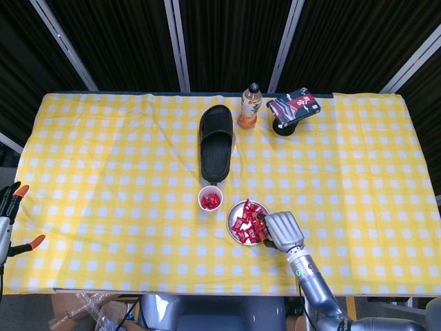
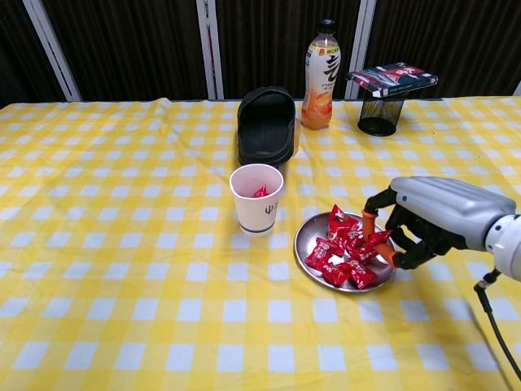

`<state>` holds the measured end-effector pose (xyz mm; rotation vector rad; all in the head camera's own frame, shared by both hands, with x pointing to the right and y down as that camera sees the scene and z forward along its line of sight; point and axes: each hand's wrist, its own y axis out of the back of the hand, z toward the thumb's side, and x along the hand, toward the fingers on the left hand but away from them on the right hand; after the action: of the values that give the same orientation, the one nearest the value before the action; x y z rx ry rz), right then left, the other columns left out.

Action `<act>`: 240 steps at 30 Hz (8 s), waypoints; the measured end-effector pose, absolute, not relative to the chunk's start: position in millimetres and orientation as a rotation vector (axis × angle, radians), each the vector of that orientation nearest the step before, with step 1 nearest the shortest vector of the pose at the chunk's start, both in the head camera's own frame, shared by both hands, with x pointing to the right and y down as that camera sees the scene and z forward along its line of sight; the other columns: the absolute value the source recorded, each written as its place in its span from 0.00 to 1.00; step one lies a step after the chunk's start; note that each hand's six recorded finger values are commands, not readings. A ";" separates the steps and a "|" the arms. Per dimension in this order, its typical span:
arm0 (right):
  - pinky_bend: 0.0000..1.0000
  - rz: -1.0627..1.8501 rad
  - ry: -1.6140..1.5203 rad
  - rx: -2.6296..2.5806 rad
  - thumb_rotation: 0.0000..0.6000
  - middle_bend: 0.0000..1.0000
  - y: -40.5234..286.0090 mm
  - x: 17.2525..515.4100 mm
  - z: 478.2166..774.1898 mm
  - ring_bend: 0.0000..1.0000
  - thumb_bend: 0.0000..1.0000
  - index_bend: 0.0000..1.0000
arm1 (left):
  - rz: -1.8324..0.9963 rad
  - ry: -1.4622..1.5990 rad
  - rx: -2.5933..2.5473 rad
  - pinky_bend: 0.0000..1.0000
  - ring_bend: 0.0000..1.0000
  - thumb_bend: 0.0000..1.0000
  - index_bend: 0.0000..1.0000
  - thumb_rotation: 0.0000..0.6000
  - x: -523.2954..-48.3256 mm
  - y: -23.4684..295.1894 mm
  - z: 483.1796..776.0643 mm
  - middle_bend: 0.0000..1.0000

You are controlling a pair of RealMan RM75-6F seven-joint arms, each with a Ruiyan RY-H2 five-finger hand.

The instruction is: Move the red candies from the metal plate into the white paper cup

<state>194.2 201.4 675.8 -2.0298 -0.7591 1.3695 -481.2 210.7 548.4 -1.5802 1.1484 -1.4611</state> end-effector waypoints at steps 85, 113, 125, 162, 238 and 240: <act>0.85 1.308 -0.696 -1.974 1.00 0.82 174.0 160.9 636.5 0.89 0.48 0.29 | -1.489 1.170 -1.603 0.00 0.00 0.04 0.02 1.00 -485.3 209.9 550.3 0.00; 0.85 1.375 -0.525 -2.029 1.00 0.82 216.6 163.9 673.1 0.89 0.35 0.35 | -1.467 1.173 -1.595 0.00 0.00 0.04 0.03 1.00 -484.5 210.4 548.6 0.00; 0.85 1.371 -0.539 -2.042 1.00 0.82 211.7 159.4 684.8 0.89 0.34 0.36 | -1.482 1.171 -1.597 0.00 0.00 0.04 0.03 1.00 -485.4 210.2 549.8 0.00; 0.85 1.370 -0.555 -2.093 1.00 0.82 213.7 150.7 703.9 0.89 0.41 0.52 | -1.496 1.182 -1.597 0.00 0.00 0.04 0.03 1.00 -487.6 209.0 550.5 0.00; 0.85 1.213 -0.781 -2.083 1.00 0.82 109.7 66.6 663.2 0.89 0.46 0.45 | -1.511 1.206 -1.636 0.00 0.00 0.04 0.02 1.00 -490.8 206.4 552.2 0.00; 0.85 1.213 -0.783 -2.081 1.00 0.82 109.8 66.4 663.2 0.89 0.46 0.44 | -1.510 1.207 -1.637 0.00 0.00 0.04 0.02 1.00 -490.9 206.6 552.1 0.00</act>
<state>66.4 109.8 663.2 -2.0808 -0.7832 1.2128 -490.9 206.6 552.1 -1.6368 1.2066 -1.5104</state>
